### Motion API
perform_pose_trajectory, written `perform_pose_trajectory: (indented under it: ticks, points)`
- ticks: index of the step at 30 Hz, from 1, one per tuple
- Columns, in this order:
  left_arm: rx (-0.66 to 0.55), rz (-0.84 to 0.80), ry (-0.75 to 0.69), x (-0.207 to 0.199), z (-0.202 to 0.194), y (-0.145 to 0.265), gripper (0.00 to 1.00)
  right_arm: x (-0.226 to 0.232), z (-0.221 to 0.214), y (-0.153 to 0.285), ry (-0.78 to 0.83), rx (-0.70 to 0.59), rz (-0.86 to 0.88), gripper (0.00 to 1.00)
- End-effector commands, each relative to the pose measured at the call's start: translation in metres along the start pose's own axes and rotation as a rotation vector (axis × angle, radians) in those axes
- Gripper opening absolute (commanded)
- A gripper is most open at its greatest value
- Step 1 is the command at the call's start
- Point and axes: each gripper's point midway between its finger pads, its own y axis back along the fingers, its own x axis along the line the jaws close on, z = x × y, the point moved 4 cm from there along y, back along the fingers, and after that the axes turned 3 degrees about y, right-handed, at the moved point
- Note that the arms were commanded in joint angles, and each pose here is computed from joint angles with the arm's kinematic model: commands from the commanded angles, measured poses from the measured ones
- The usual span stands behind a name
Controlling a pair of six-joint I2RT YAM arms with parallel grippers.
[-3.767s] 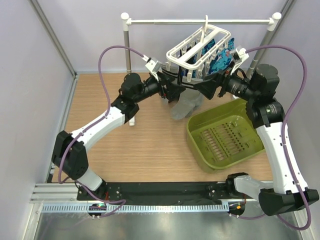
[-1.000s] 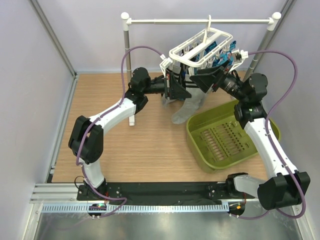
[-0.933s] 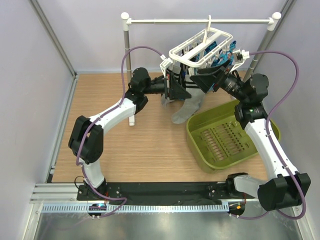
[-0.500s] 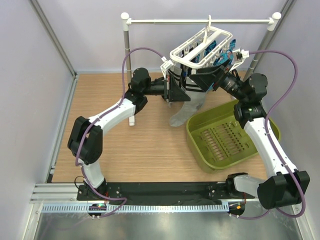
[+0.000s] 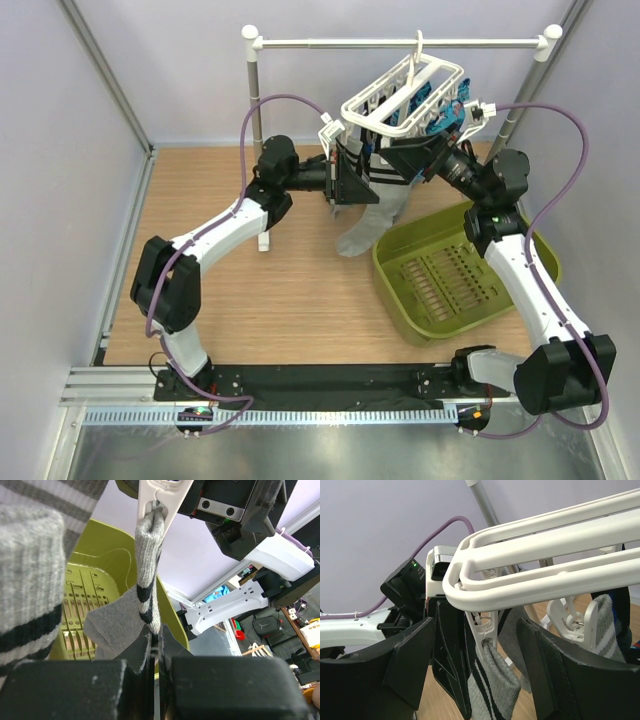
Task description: Remove the socks clipped to the hanger
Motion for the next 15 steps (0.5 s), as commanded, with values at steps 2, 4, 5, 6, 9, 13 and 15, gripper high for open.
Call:
perform_pose_trajectory:
  ticks: [2,4,5,6,9,13,15]
  points:
    - [-0.002,-0.043,-0.048,-0.0257,0.0100,0.0052,0.00,0.0080,0.0153,-0.0032,0.012,-0.076,0.045,0.74]
    - [-0.002,-0.042,-0.046,-0.0257,0.0094,0.0054,0.00,0.0095,0.0140,-0.0040,-0.008,-0.078,0.057,0.73]
    - [-0.001,-0.043,-0.048,-0.0262,0.0097,0.0054,0.00,0.0109,0.0136,-0.0056,-0.008,-0.080,0.066,0.72]
    - [-0.001,-0.041,-0.043,-0.0248,0.0093,0.0051,0.01,0.0098,0.0117,-0.0064,-0.011,-0.080,0.064,0.71]
    - [-0.001,-0.044,-0.044,-0.0256,0.0100,0.0044,0.00,0.0066,0.0070,-0.0061,-0.017,-0.084,0.056,0.70]
    - [0.003,-0.046,-0.041,-0.0258,0.0088,0.0033,0.00,0.0043,0.0095,-0.0051,-0.001,-0.110,0.033,0.68]
    - [0.004,-0.048,-0.039,-0.0259,0.0086,0.0027,0.00,0.0021,0.0092,-0.0043,0.013,-0.117,0.020,0.66]
